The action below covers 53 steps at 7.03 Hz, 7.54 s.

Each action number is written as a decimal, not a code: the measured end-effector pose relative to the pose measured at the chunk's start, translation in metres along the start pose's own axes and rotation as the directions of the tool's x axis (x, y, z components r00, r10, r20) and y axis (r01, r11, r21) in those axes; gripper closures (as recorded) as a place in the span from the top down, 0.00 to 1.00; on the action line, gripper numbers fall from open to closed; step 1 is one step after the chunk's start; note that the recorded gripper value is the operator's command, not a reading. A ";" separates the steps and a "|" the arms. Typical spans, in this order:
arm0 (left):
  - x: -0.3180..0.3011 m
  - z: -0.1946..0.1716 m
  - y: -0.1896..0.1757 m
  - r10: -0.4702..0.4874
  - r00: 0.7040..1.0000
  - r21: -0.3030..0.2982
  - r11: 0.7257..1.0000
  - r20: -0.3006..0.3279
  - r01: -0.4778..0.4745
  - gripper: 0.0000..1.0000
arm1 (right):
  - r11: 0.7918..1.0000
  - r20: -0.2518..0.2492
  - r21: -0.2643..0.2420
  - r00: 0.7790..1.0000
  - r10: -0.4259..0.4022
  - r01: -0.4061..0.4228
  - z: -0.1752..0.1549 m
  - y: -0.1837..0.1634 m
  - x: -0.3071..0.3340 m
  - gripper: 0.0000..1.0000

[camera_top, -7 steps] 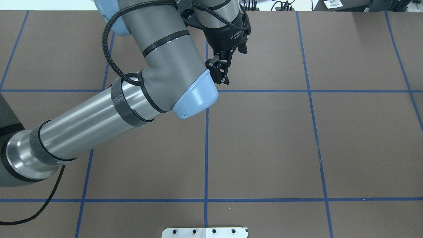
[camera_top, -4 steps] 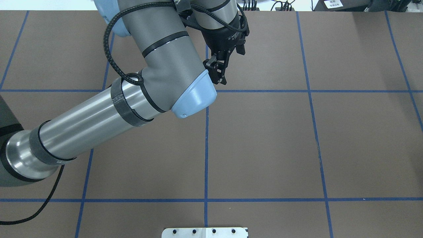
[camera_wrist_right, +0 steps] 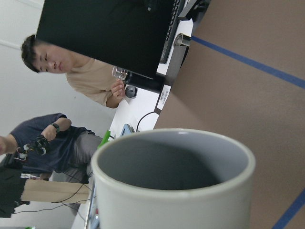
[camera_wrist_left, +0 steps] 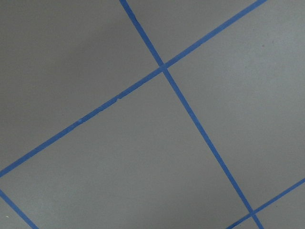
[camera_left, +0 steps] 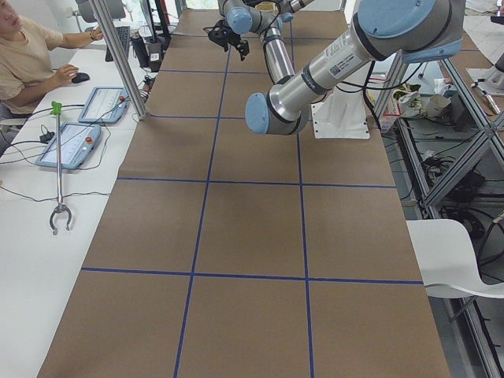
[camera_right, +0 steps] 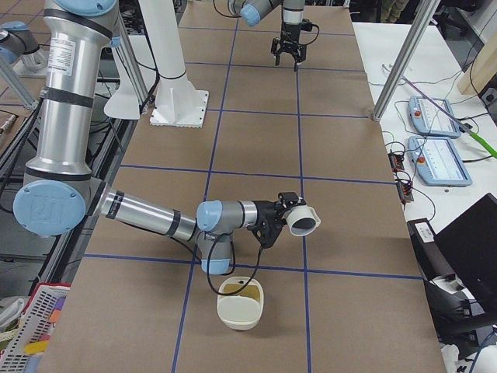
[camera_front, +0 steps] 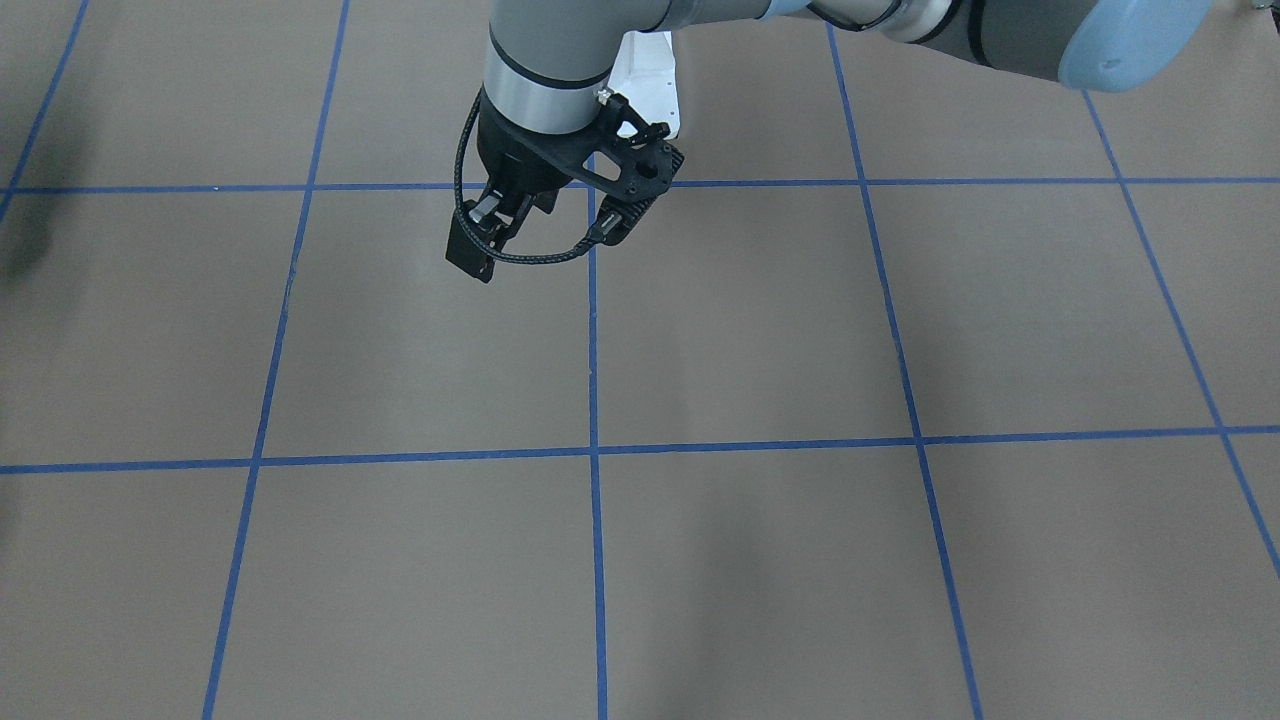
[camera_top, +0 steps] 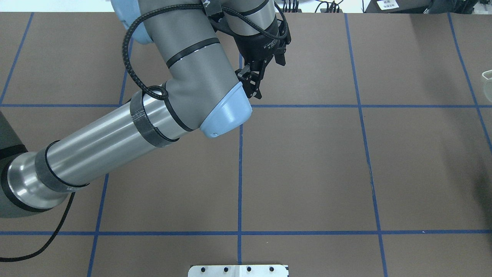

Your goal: Left arm hands cup to right arm to dump lemon

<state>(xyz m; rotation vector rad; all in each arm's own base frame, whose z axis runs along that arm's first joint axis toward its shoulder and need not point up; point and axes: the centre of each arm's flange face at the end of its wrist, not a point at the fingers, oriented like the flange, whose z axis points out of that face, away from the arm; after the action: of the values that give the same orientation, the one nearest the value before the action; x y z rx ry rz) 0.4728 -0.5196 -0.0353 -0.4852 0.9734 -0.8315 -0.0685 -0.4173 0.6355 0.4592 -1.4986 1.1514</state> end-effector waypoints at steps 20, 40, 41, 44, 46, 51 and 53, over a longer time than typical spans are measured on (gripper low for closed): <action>0.011 0.053 0.047 0.251 0.963 0.016 0.967 0.098 -0.253 0.70 | 0.353 -0.354 0.310 0.451 -0.819 0.883 0.146 0.554 -0.178 0.12; -0.045 -0.003 0.012 0.350 0.937 0.013 0.937 -0.016 -0.350 0.00 | 0.318 -0.322 0.079 0.326 -0.889 0.945 0.147 0.520 -0.114 1.00; -0.078 -0.001 -0.027 0.397 0.918 0.030 0.917 -0.008 -0.397 0.00 | 0.284 -0.294 0.021 0.277 -0.915 0.959 0.141 0.485 -0.099 1.00; -0.182 0.014 -0.171 0.607 0.787 0.074 0.784 0.111 -0.616 0.00 | 0.307 -0.181 -0.175 0.276 -0.944 0.935 0.141 0.358 -0.090 1.00; -0.259 0.027 -0.274 0.717 0.678 0.036 0.682 0.163 -0.730 0.00 | 0.330 -0.133 -0.348 0.302 -0.944 0.878 0.135 0.235 -0.111 1.00; -0.370 0.006 -0.469 0.765 0.606 -0.066 0.631 0.218 -0.773 0.00 | 0.294 -0.086 -0.709 0.336 -0.938 0.641 0.043 -0.017 -0.136 1.00; -0.387 0.001 -0.495 0.757 0.605 -0.115 0.643 0.245 -0.757 0.00 | 0.268 -0.072 -0.794 0.353 -0.933 0.545 0.031 -0.036 -0.128 1.00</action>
<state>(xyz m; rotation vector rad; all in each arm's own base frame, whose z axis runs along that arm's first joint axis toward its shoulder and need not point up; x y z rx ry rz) 0.1628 -0.5110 0.5114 -0.1296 0.8049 0.0286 -0.0189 -0.4981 0.5371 0.2657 -0.8065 -0.1671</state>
